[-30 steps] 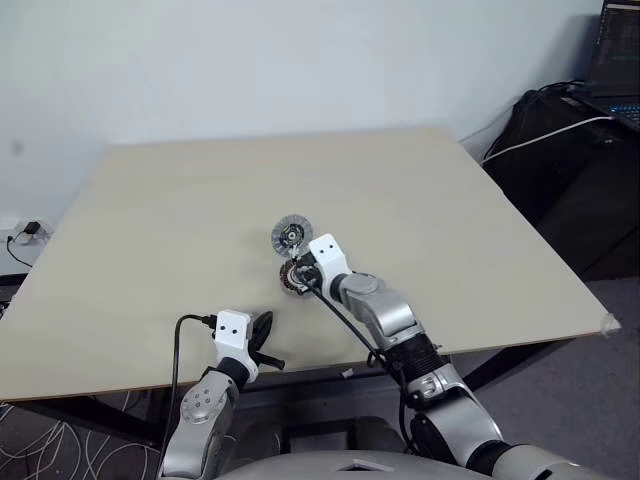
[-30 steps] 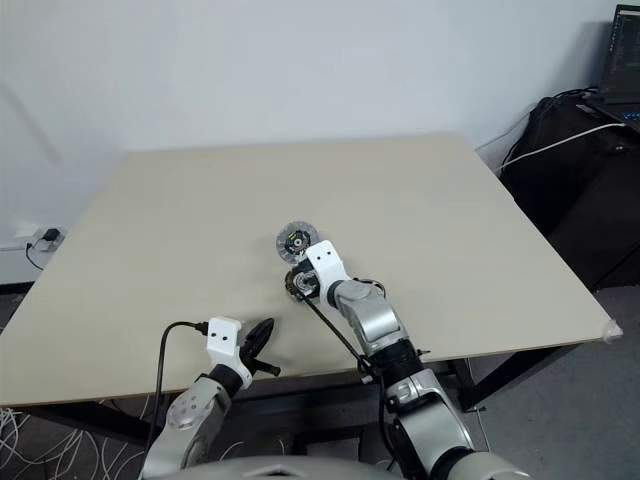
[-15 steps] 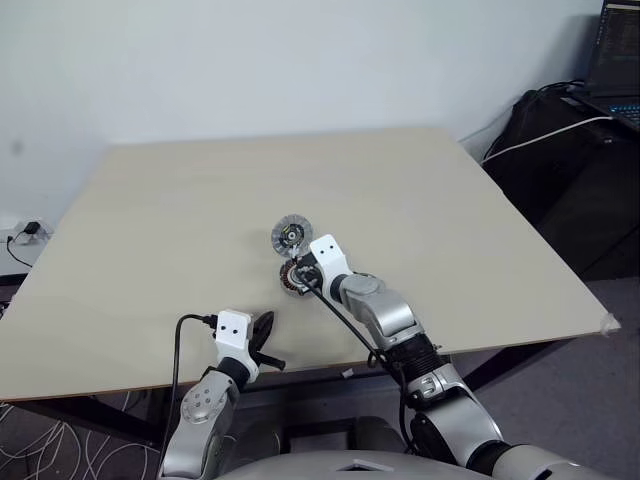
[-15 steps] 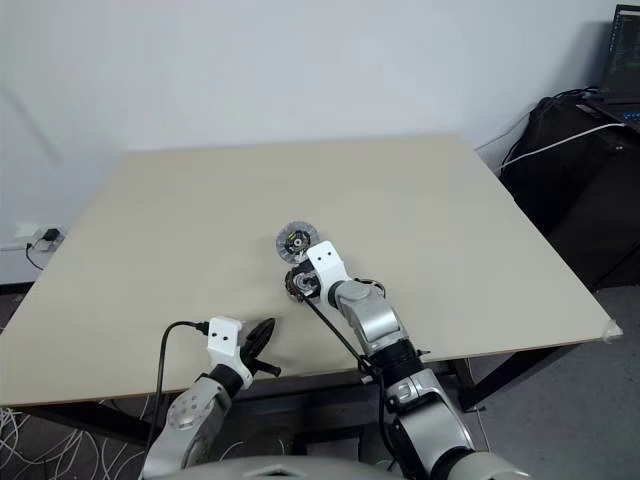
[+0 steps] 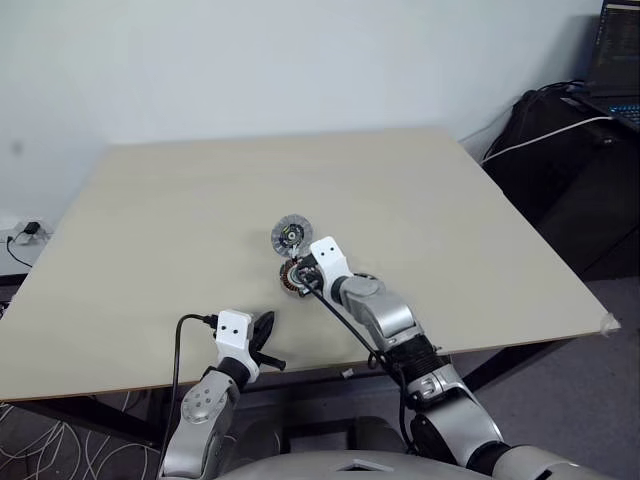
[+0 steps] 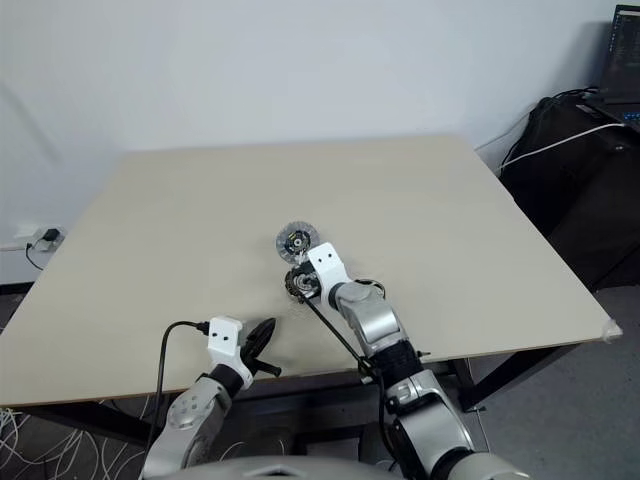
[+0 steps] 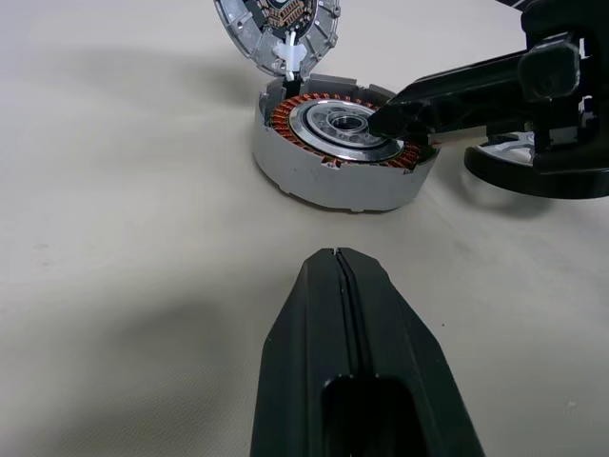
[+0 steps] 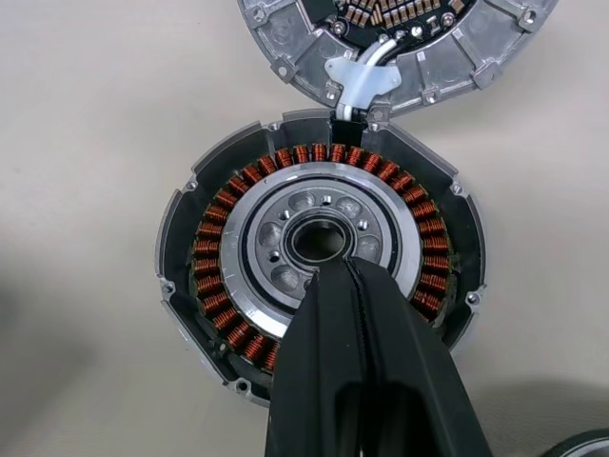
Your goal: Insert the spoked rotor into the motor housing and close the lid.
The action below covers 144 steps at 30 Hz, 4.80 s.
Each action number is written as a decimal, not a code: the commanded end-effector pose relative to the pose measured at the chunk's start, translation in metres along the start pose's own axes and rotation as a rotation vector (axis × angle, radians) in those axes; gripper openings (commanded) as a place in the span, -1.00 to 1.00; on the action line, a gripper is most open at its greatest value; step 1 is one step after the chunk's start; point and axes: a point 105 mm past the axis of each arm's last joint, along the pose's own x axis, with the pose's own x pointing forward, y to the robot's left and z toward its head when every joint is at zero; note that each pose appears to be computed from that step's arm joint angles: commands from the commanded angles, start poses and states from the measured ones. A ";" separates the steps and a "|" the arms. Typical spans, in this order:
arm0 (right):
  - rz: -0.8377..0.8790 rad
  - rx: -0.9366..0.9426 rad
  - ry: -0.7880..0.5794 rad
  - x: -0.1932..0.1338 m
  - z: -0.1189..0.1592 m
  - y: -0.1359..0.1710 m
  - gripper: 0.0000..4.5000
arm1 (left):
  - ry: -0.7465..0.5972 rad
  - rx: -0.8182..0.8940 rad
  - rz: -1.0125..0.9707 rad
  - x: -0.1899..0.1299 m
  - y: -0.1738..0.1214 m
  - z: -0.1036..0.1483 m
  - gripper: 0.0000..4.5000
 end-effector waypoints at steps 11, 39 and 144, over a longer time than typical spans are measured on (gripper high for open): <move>0.019 -0.027 -0.155 -0.010 0.038 0.008 -1.00 | -0.034 0.003 -0.020 0.005 -0.004 0.009 -1.00; 0.008 -0.059 -0.029 0.001 0.003 -0.002 -1.00 | -0.040 -0.014 -0.001 0.003 -0.004 0.010 -1.00; 0.079 -0.080 -0.100 0.015 0.027 0.010 -1.00 | -0.022 -0.029 -0.001 0.004 -0.002 0.007 -1.00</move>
